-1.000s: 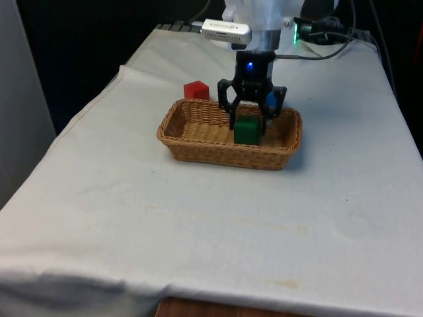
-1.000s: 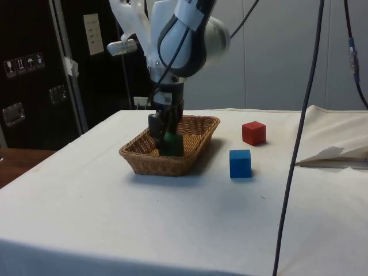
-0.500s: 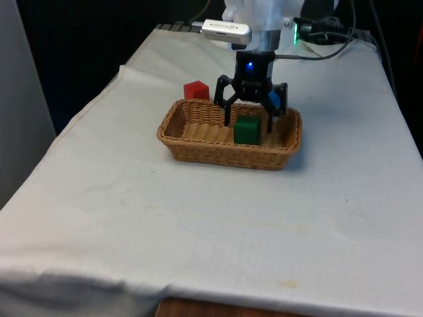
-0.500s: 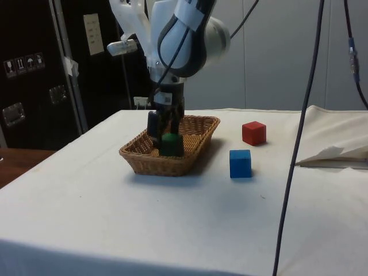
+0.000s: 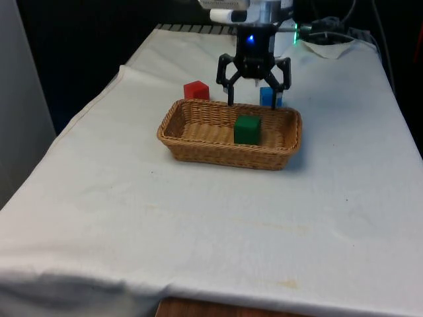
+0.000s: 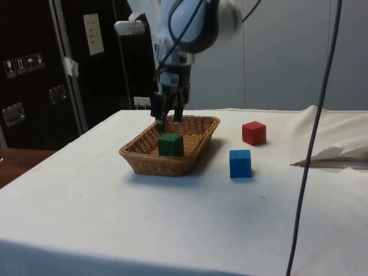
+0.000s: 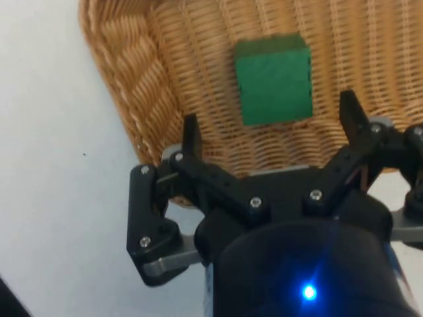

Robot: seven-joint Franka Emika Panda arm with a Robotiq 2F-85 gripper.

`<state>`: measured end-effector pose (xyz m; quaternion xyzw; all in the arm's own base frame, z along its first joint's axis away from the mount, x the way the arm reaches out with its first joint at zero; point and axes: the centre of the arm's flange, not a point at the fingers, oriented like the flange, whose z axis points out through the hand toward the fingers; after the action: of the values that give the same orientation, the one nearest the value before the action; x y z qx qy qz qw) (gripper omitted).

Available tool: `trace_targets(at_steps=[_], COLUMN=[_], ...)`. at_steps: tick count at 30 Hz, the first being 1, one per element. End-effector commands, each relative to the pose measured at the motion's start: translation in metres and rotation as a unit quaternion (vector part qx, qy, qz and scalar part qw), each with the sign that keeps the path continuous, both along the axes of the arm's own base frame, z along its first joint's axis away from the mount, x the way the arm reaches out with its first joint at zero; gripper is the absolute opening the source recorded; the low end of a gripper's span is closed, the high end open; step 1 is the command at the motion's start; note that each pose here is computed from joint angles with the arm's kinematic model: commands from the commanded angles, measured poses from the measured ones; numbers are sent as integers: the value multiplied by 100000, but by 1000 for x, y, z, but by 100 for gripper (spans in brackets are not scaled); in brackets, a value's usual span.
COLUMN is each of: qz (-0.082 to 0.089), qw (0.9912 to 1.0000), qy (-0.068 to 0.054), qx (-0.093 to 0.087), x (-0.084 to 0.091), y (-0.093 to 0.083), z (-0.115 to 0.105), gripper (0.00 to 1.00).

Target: Pick up exactly two blocks and place them into the basket.

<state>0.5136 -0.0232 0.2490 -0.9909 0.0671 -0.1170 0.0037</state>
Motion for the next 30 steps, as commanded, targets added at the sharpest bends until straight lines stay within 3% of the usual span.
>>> trace_targets(at_steps=[1, 2, 10, 11, 17, 20, 25, 30], qz=[4, -196, 350, 425, 1158, 1795, 2440, 3493], qw=[100000, 99999, 99979, 99970, 99946, 99900, 99882, 99805], qy=[-198, -80, -1491, -1648, -2362, -2746, -2724, -3095], qx=[193, -271, 1355, 1764, 1967, 3034, 3193, 4147], x=[-2, -6, -32, -26, -49, -56, -66, -72], y=[0, -4, -12, -6, -13, -8, -2, 7], z=[3, 5, 31, 30, 42, 48, 49, 54], gripper=[100, 100, 100, 100, 100, 100, 100, 100])
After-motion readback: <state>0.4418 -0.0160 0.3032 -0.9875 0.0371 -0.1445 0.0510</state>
